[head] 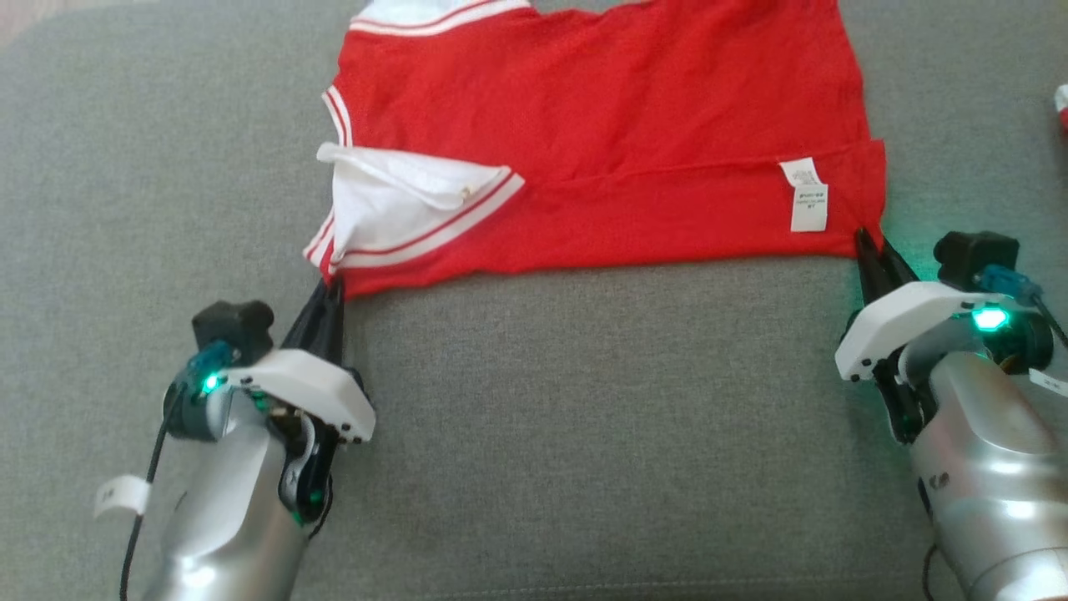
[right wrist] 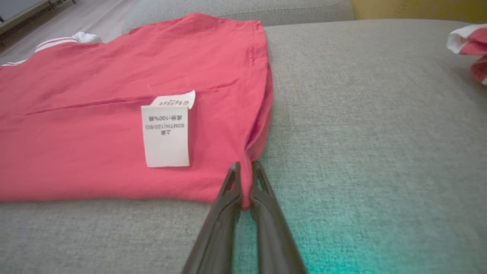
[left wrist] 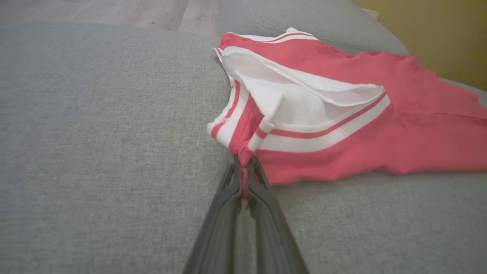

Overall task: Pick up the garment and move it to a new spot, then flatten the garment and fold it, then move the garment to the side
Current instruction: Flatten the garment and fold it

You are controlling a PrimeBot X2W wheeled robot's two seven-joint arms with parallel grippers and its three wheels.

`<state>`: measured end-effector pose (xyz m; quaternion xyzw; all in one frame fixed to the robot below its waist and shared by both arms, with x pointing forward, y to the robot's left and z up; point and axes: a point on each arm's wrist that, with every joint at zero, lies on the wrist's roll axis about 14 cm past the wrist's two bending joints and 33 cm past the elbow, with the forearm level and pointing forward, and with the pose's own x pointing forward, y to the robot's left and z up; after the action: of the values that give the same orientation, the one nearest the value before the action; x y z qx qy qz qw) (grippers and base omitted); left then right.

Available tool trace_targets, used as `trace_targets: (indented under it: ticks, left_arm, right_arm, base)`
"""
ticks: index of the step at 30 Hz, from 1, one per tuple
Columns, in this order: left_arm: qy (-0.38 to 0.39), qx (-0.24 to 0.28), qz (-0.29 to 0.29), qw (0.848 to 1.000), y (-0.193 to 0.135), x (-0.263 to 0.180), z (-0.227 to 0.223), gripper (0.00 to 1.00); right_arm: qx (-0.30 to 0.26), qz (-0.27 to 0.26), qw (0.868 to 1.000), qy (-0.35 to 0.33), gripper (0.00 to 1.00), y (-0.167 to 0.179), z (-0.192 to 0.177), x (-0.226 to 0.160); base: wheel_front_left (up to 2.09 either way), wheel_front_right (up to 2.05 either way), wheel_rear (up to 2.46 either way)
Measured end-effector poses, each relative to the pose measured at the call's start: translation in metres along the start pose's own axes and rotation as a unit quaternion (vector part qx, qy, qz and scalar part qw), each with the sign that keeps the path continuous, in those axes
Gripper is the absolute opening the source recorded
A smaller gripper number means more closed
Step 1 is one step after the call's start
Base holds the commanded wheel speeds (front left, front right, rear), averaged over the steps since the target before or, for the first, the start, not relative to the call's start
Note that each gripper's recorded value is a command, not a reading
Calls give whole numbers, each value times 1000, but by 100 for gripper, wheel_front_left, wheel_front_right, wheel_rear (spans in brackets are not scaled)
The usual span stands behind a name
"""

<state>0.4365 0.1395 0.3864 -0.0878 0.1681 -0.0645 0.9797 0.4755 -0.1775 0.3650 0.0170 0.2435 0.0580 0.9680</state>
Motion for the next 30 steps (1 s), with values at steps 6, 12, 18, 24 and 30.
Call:
trace_targets:
  ticks: [6, 12, 18, 24, 30]
  left_arm:
    - [-10, 3, -4, 1000, -1, -16, 6, 0]
    - [-18, -3, -7, 1000, -5, -37, 7, 0]
    - [-7, -8, -18, 1000, -16, -65, -8, 0]
    - [5, -36, -19, 999, -23, -83, -21, 0]
    - [16, -51, -15, 998, -26, -100, -29, 0]
  right_arm:
    - [-3, -1, 1000, -11, 0, -5, 7, -12]
    - [3, -1, 1000, -18, 0, -9, 2, -30]
    - [4, 2, 1000, -23, 0, -16, -11, -52]
    - [5, 1, 1000, -19, 0, -23, -28, -71]
    - [16, -2, 1000, -12, 0, -26, -39, -91]
  base:
    - [0, 0, 0]
    - [0, 0, 0]
    - [0, 0, 0]
    - [0, 0, 0]
    - [0, 0, 0]
